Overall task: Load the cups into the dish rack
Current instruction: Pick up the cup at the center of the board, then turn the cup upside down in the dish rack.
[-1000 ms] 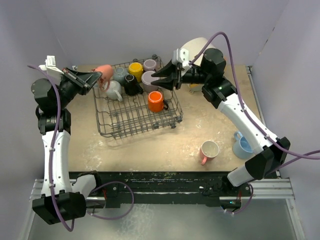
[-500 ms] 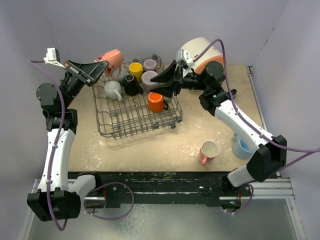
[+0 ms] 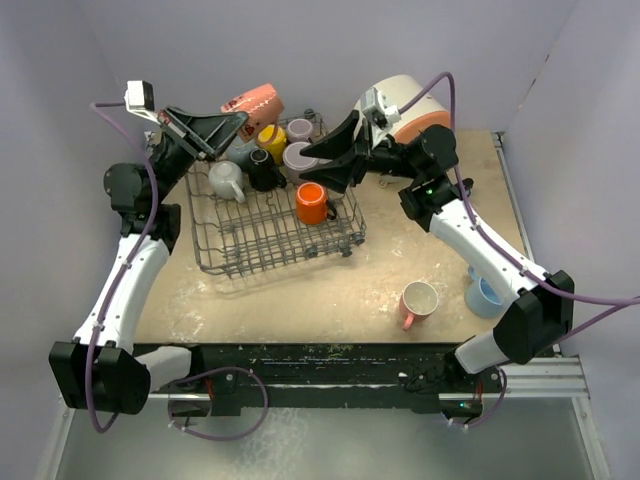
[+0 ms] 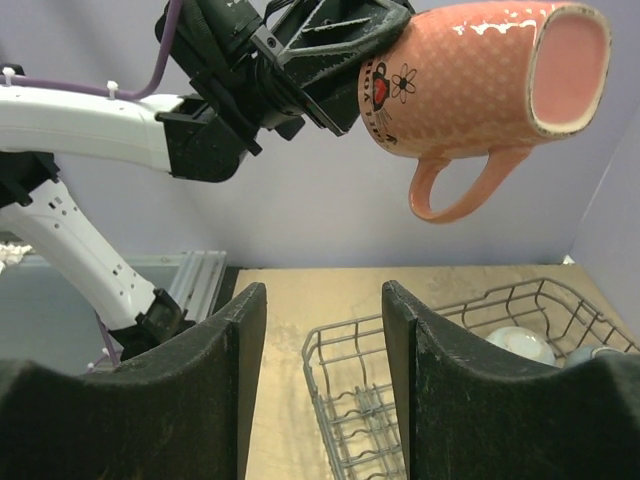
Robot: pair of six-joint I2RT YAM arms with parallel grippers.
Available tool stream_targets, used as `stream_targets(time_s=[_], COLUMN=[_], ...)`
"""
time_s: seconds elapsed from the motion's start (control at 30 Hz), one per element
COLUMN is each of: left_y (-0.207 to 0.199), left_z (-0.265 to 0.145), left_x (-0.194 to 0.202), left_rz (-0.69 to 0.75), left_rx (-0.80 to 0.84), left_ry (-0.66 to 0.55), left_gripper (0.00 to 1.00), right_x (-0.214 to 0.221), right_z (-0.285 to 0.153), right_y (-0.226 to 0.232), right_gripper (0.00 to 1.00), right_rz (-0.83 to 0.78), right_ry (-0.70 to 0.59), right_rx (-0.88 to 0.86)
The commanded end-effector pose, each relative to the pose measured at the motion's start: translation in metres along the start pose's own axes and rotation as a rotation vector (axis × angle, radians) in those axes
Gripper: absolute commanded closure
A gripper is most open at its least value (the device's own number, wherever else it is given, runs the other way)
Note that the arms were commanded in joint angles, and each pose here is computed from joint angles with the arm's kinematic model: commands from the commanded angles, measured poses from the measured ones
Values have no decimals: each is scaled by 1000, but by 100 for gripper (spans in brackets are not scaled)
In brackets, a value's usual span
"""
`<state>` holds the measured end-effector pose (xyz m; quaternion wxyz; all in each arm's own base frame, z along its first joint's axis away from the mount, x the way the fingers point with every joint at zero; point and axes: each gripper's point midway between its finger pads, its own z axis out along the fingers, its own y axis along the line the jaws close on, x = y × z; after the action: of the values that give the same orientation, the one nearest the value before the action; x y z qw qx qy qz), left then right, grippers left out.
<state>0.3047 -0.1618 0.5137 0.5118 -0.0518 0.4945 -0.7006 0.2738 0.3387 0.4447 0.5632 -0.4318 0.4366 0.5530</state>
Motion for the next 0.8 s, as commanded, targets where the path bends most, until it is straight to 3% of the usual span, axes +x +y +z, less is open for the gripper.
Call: stream_targets(time_s=[0.0, 0.53, 0.77], left_y=[-73, -88, -92], left_z=[10, 26, 26], left_x=[0, 32, 38], left_rz=[117, 123, 131], left_rx=[253, 397, 424], left_ry=[-12, 96, 112], left_gripper=[100, 100, 100], right_x=[-46, -53, -58], right_z=[3, 10, 6], right_y=[8, -3, 2], right_gripper=[47, 46, 48], right_rz=[-45, 45, 3], right_ry=[-104, -141, -140], right_rx=[6, 25, -14])
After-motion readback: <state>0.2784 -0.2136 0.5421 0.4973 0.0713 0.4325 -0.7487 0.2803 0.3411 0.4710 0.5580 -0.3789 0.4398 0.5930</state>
